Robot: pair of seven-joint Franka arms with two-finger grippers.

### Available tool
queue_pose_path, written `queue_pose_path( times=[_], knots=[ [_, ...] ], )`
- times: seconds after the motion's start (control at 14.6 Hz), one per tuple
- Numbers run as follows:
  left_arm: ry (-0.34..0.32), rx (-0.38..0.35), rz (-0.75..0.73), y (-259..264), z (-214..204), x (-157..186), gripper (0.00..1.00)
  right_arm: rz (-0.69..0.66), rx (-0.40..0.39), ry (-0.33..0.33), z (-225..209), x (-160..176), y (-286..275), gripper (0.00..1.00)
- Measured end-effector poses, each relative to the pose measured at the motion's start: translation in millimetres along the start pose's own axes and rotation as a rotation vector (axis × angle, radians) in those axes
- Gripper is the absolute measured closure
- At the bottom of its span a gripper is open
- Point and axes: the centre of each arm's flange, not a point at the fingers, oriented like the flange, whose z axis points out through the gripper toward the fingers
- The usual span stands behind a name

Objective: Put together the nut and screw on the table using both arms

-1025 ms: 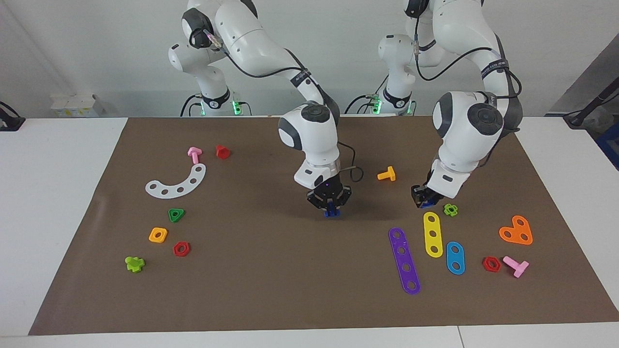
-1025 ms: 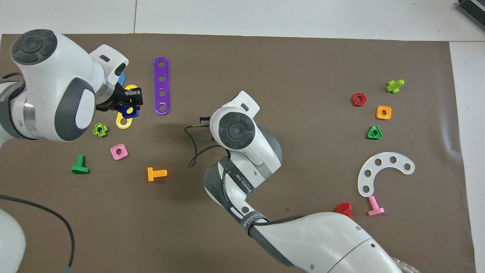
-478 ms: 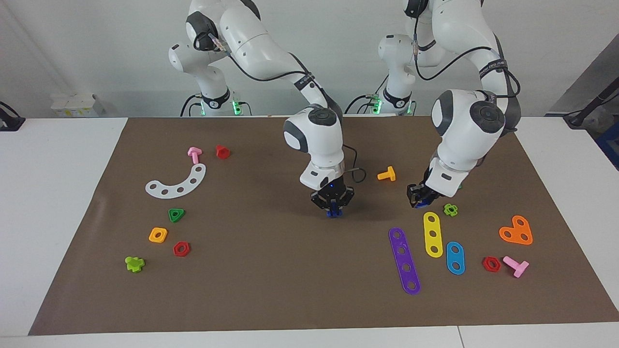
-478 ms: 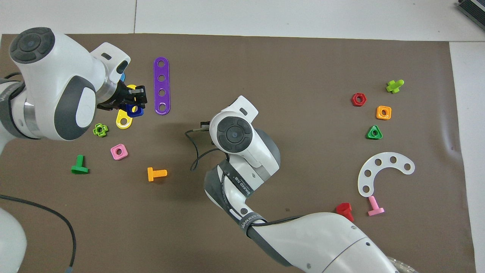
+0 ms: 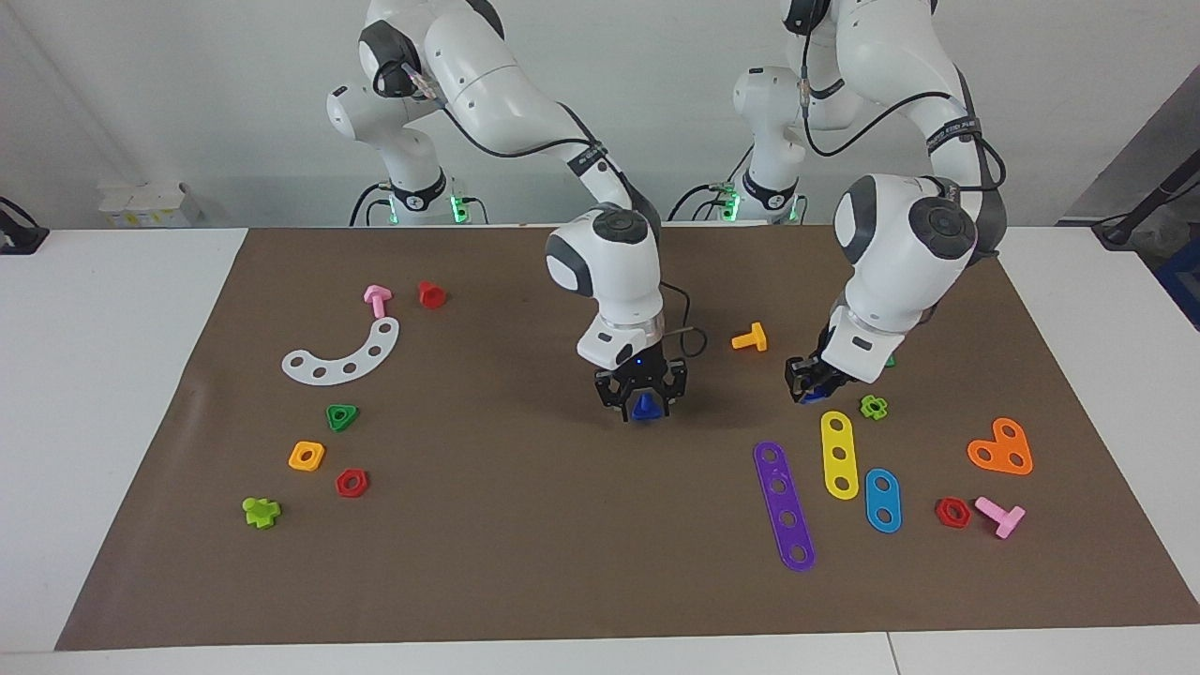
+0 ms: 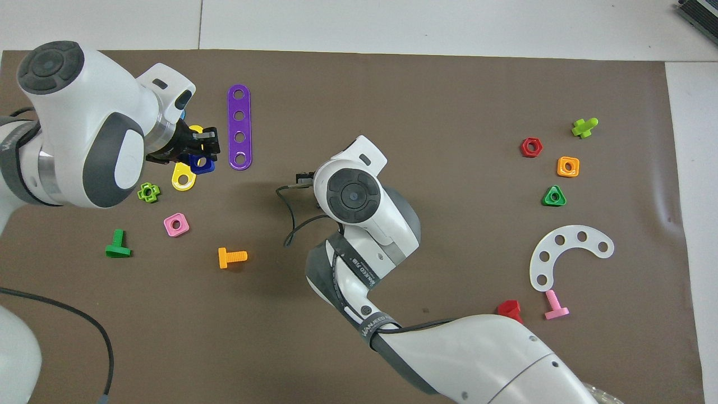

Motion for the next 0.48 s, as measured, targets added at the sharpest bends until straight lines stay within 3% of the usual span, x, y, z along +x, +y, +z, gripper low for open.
queue_pose_path(
  times=[0.14, 0.48],
  knots=[
    [0.007, -0.022, 0.007, 11, -1, -2, 0.54, 0.045, -0.028, 0.007, -42, 29, 32, 0.01],
    [0.018, -0.037, -0.012, 101, 24, -32, 0.54, 0.068, -0.123, -0.029, -152, 89, 160, 0.0]
  ],
)
